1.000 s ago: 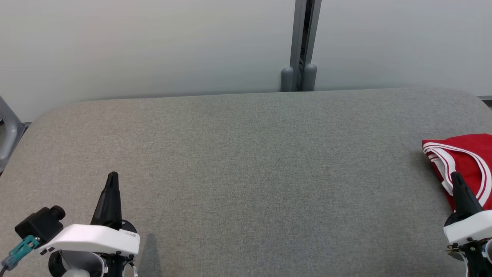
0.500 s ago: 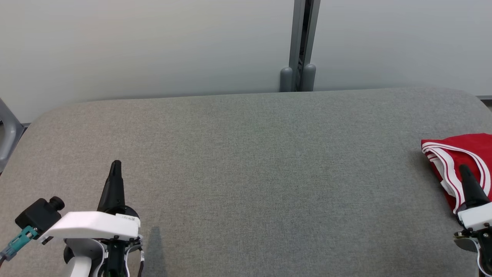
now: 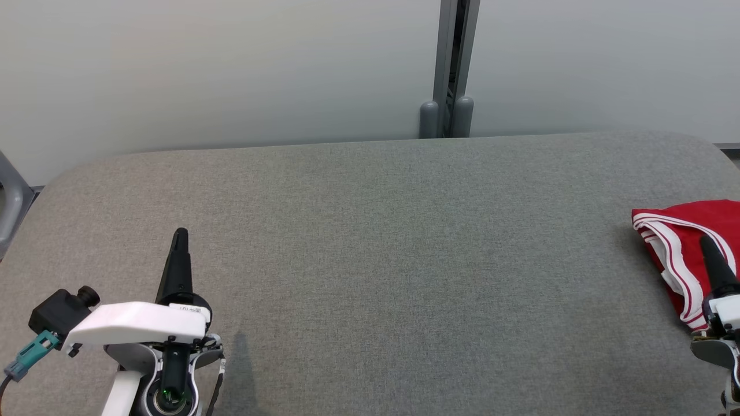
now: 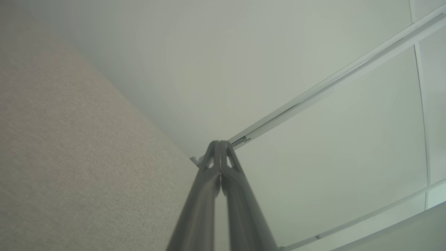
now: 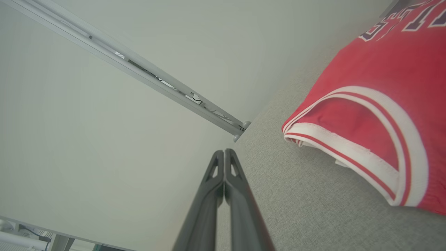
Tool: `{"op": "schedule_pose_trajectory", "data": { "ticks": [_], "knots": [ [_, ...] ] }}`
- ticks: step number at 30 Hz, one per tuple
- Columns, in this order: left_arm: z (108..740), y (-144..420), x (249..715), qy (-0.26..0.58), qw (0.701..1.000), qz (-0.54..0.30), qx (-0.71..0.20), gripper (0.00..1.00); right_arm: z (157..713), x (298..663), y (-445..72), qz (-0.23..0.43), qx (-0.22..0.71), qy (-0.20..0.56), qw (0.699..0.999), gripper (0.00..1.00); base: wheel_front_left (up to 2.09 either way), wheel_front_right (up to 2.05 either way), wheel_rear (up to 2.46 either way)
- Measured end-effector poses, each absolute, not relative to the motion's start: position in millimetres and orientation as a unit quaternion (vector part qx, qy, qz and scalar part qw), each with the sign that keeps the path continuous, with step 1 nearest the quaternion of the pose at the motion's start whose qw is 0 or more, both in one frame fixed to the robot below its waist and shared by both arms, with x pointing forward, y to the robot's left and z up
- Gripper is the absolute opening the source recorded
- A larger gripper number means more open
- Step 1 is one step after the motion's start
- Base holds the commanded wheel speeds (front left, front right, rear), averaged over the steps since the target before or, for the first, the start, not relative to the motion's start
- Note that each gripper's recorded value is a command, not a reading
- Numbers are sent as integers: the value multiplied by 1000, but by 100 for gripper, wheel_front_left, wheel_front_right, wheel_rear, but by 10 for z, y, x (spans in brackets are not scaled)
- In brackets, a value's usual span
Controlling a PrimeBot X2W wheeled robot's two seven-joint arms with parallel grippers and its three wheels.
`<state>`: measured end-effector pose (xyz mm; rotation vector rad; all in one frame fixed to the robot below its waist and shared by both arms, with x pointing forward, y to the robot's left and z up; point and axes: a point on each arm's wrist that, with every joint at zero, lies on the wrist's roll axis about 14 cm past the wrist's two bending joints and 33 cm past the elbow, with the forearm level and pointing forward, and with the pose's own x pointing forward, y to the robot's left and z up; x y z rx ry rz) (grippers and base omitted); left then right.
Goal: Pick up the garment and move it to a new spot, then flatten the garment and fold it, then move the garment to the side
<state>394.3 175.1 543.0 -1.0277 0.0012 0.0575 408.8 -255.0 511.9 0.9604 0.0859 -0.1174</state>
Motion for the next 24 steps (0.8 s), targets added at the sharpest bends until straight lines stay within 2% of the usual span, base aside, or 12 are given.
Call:
{"op": "schedule_pose_trajectory", "data": {
  "ticks": [24],
  "knots": [
    [5551,1611,4078,6,804,16,-594,0,5230,4224,-2647,-45,575,21,816,0,0,0,0]
  ]
}}
